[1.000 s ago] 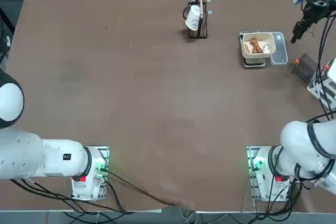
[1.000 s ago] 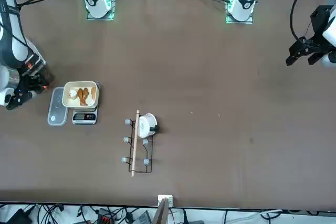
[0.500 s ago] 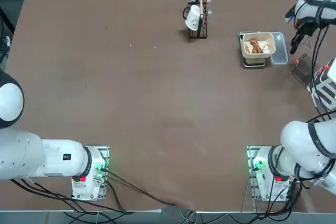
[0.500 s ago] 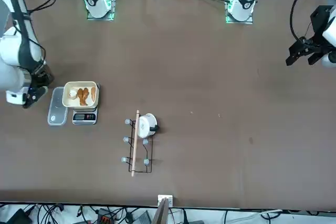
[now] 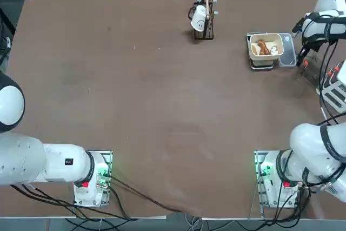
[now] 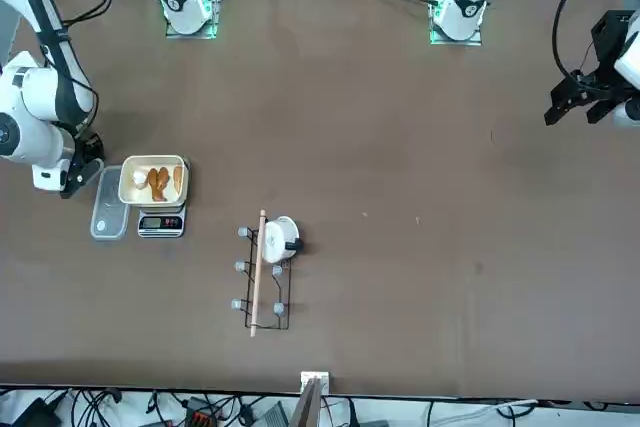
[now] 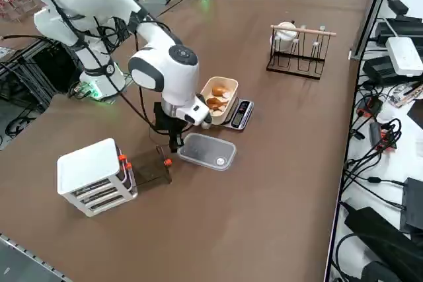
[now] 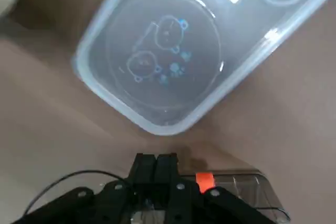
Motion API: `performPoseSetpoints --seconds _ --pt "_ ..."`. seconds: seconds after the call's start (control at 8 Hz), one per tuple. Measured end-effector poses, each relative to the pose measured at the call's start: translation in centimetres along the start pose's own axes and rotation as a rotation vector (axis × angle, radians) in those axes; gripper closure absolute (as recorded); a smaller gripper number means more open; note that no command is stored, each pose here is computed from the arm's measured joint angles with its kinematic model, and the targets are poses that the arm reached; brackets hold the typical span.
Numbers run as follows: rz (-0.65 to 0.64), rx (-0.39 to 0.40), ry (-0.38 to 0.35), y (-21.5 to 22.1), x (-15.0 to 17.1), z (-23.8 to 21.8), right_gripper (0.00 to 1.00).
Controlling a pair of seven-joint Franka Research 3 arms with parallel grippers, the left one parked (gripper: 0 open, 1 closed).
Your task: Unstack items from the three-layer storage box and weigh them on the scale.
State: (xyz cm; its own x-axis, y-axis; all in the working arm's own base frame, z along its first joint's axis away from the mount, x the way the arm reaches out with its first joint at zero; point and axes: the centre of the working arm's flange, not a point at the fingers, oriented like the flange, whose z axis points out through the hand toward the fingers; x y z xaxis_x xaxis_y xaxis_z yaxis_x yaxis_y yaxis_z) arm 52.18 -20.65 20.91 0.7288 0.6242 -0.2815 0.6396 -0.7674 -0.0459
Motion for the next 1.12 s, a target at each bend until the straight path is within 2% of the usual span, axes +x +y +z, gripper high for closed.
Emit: performPoseSetpoints --seconds 0.38,1.12 --pt "0.002 -0.016 -0.012 1.3 -2.1 1.6 0.99" --pt "0.011 -0.013 -0.106 2.6 -8.5 4.8 0.99"
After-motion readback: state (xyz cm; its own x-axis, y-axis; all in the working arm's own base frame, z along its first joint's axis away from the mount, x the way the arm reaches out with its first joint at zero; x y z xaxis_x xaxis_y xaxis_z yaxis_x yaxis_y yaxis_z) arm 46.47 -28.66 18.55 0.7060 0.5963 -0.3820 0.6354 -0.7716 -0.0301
